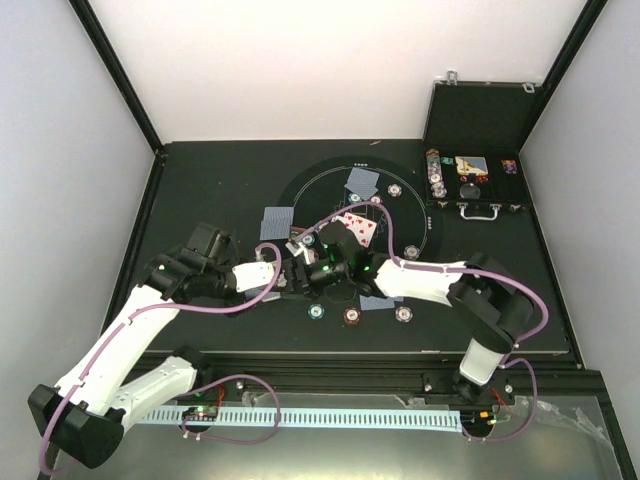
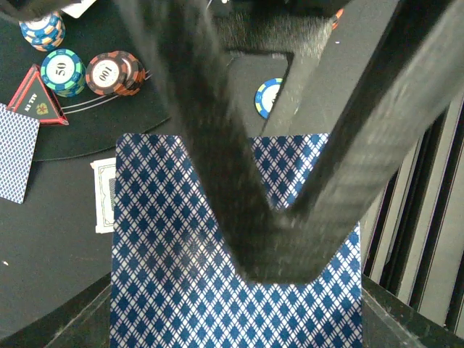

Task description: Distribute texas hold em gaming equipment

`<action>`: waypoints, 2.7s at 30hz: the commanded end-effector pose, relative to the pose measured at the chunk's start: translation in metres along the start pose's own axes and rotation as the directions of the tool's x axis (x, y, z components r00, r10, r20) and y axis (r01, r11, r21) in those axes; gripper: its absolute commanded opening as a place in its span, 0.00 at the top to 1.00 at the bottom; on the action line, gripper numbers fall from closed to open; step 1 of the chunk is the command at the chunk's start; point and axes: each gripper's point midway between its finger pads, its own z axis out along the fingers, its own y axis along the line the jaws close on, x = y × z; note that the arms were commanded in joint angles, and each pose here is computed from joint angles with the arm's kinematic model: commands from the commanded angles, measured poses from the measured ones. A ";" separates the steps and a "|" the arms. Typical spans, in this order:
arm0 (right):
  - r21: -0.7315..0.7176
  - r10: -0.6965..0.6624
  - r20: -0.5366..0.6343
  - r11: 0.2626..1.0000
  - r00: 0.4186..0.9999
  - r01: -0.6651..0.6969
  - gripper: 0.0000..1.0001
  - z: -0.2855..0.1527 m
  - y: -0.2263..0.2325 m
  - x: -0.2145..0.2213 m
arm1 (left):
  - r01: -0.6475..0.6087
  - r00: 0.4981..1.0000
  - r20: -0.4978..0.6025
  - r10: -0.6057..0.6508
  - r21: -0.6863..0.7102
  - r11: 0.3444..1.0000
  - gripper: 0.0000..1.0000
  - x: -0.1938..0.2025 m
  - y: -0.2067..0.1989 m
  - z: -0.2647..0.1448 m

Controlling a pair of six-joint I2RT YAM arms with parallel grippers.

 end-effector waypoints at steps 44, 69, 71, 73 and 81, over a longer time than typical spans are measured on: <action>0.032 0.039 0.081 0.999 0.996 -0.042 0.98 -0.039 -0.022 -0.017 | 0.002 0.998 0.061 -0.001 -0.016 1.000 0.93 -0.018 0.006 -0.011; 0.490 0.085 0.380 0.826 0.921 -0.279 0.99 -0.239 -0.194 -0.138 | 0.016 0.999 0.043 -0.016 -0.014 1.000 0.94 -0.013 0.006 -0.006; 0.528 0.092 0.384 0.795 0.919 -0.301 0.99 -0.247 -0.209 -0.144 | 0.015 0.999 0.044 -0.014 -0.016 1.000 0.94 -0.013 0.005 -0.007; 0.551 0.101 0.378 0.775 0.920 -0.311 0.99 -0.251 -0.221 -0.149 | 0.011 0.999 0.046 -0.011 -0.017 1.000 0.94 -0.013 0.005 -0.008; 0.627 0.095 0.359 0.712 0.929 -0.315 0.98 -0.263 -0.243 -0.166 | 0.016 0.998 0.055 -0.015 -0.015 1.000 0.93 -0.015 0.006 -0.007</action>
